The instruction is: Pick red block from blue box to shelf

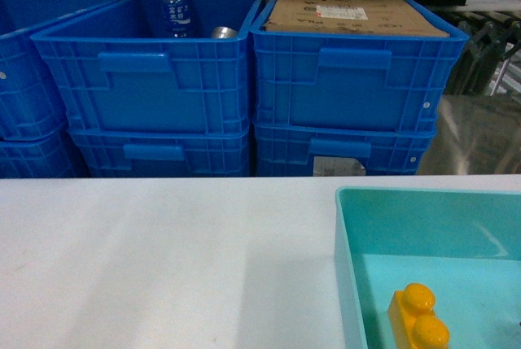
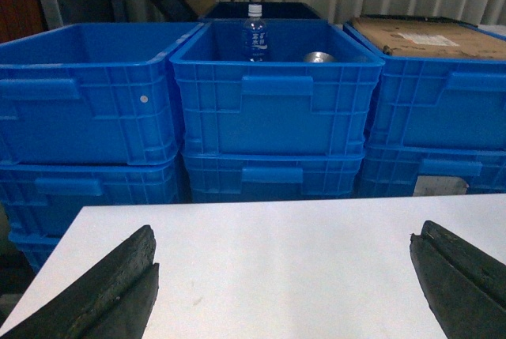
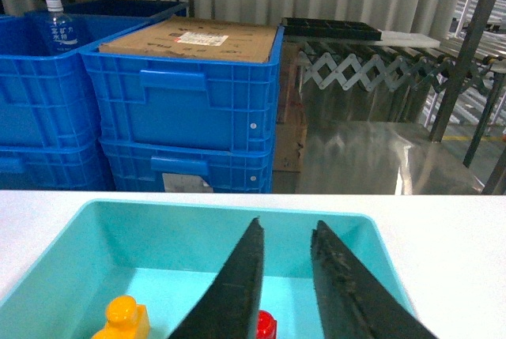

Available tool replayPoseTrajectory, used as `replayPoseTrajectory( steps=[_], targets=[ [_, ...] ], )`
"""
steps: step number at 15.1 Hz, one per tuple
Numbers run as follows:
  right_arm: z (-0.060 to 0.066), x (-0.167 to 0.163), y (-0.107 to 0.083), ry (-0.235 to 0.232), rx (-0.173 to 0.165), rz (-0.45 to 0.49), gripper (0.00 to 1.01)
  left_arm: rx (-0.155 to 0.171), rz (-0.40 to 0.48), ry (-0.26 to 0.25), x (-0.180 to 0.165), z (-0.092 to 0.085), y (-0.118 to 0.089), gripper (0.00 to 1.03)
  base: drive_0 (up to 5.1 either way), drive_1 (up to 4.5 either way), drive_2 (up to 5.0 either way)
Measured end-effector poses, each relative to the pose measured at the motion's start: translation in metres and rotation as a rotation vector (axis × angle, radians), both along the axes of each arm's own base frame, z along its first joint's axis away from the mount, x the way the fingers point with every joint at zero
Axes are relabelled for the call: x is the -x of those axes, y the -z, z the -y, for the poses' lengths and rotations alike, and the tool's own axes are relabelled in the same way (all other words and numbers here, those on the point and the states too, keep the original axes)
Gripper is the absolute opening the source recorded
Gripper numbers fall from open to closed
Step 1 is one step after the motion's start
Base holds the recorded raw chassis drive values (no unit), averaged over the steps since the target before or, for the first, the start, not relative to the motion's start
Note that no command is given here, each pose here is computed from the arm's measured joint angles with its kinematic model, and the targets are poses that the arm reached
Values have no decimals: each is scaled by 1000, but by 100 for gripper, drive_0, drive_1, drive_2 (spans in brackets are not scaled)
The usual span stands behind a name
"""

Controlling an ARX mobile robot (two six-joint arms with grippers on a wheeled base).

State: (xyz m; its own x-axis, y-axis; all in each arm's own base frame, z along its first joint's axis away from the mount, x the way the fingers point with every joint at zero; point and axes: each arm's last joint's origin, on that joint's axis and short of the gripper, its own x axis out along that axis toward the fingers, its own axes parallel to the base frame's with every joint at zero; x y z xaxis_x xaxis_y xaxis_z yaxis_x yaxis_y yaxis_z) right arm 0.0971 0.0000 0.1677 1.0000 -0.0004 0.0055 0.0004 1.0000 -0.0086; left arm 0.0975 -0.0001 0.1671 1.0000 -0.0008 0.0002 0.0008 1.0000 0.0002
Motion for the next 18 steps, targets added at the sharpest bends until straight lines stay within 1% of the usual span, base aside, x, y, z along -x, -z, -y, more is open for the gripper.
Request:
replayPoseTrajectory(
  steps=[3,6,8,9,11,18],
  targets=[
    [0,0,0,0,0,0,50,0,0,0,0,0,0,98,0,0,0],
    [0,0,0,0,0,0,74,0,0,0,0,0,0,98,0,0,0],
    [0,0,0,0,0,0,94,0,0,0,0,0,0,98,0,0,0],
    [0,0,0,0,-1,0,100,0,0,0,0,0,0,98,0,0,0],
    [0,0,0,0,0,0,97,0,0,0,0,0,0,98,0,0,0],
    [0,0,0,0,0,0,98,0,0,0,0,0,0,98,0,0,0]
  ],
)
